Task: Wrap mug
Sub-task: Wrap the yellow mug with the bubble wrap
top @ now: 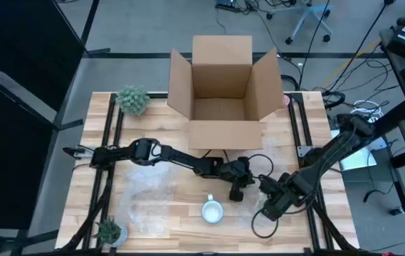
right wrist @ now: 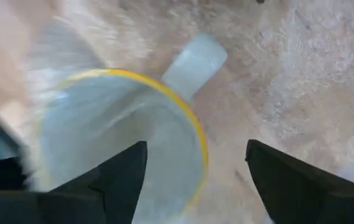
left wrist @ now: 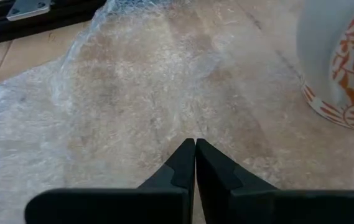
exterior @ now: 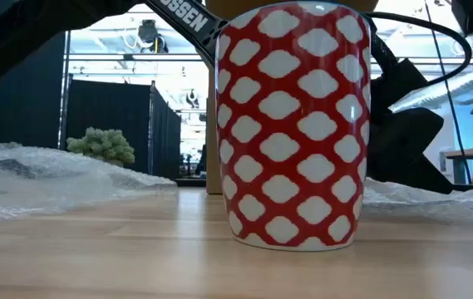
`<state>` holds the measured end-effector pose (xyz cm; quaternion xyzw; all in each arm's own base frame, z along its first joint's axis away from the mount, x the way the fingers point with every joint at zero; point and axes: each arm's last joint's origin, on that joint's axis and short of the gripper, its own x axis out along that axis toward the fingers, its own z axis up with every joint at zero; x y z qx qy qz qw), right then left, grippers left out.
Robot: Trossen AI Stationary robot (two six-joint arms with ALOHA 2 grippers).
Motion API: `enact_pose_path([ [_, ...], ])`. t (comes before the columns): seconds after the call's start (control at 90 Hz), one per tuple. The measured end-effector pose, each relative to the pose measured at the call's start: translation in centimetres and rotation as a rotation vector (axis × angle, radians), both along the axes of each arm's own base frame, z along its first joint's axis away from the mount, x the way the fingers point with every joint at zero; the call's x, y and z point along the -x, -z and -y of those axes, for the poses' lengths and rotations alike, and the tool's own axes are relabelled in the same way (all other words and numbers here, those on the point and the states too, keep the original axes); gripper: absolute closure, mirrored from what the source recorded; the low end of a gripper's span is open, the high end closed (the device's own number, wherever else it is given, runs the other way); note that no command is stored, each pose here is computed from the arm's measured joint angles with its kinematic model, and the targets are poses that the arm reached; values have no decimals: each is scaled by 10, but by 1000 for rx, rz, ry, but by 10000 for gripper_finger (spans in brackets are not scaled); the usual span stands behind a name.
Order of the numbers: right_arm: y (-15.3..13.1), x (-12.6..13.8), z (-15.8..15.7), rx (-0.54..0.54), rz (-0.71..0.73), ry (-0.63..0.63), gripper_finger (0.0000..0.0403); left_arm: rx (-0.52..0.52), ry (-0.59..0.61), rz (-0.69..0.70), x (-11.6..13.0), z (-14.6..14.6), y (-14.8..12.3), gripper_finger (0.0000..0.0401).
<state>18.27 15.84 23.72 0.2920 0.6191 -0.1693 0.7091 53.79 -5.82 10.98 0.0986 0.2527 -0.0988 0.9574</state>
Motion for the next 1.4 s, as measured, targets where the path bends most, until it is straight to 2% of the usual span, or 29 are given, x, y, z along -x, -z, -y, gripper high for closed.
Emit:
enact_pose_path([
  [0.133,-12,5,6,-33,42,13,143,0,0,0,0,0,0,401],
  [0.289,-13,9,10,-7,28,82,143,0,0,0,0,0,0,401],
  [0.467,-4,6,3,26,-1,27,143,0,0,0,0,0,0,401],
  [0.644,19,2,0,156,-138,55,143,0,-1,0,0,0,0,401],
  [0.778,41,-6,-7,226,-211,12,143,0,-1,0,0,0,0,401],
  [1.022,68,-21,-19,225,-218,-45,143,0,0,1,0,0,0,401],
  [1.189,55,-17,-11,183,-206,-44,143,0,0,1,0,0,0,401],
  [1.4,11,-5,3,62,-66,-30,143,0,0,1,0,0,0,401],
])
